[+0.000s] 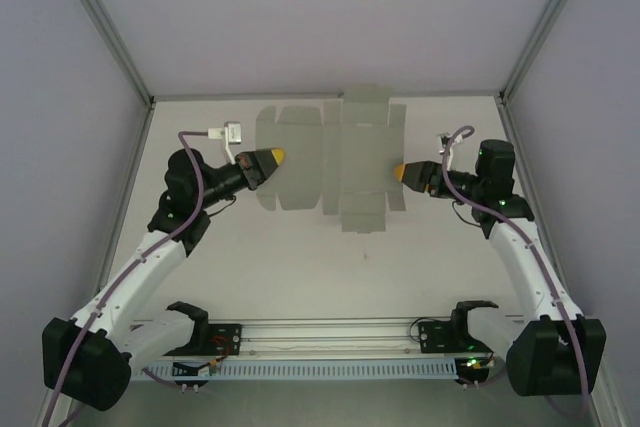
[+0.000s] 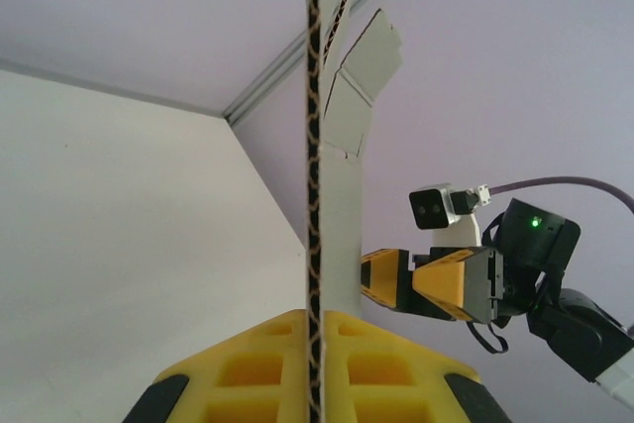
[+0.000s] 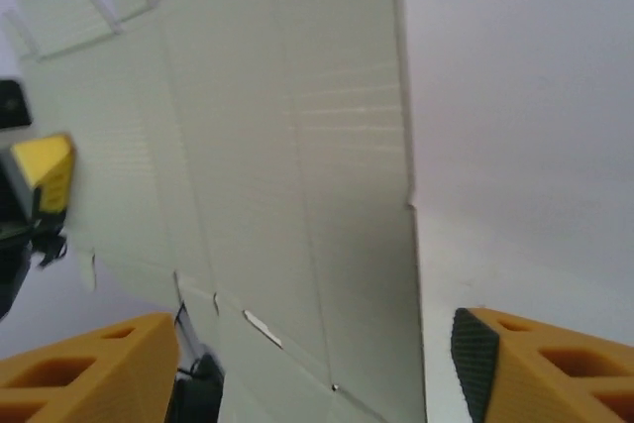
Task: Assemble paper box
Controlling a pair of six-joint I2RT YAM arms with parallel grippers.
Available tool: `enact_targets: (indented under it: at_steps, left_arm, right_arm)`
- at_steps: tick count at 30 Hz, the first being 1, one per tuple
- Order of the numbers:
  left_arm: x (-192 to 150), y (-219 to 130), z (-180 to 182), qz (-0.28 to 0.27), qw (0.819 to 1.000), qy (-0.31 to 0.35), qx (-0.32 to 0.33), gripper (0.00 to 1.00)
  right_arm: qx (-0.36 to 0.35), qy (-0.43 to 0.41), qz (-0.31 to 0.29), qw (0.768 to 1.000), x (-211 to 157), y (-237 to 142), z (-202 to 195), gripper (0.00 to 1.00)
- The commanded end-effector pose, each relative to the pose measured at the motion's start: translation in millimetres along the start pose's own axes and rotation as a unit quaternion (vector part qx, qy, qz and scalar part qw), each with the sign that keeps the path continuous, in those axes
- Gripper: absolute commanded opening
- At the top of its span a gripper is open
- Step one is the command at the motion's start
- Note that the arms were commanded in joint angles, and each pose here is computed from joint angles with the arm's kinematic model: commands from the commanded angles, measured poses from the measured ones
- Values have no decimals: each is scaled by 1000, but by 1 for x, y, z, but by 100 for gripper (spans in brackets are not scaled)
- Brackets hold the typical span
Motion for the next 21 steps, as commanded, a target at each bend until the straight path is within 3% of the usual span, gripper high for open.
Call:
enact_targets:
  at_steps: [1,8,15,21]
  left_arm:
    - [10,-6,-20,-12,1000,6,-25,0]
    - [11,-12,-26,-28,999,7,-38,0]
    - [13,-12,-20,-38,999,1,-19,0]
    - [10,-12,-9,-40,999,-5,-4,0]
  right_arm:
    - [59,-25,4,998,7,1,18,60]
    - [72,-41,6,997,9,2,21,56]
    - [128,-75,2,989,7,-3,39,35]
    - [135,-86,-3,987,8,-5,43,8]
Point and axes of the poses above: each hand's point on the last joint's axis, 136 mm out from that joint toward the fingers, its own y axis out along the fingers, its own z axis along the line the jaws close on, x = y × z, the point moved 2 cm from there along -y, back along the fingers, and after that the axes turned 8 degrees about -y, right-handed, at the moved point
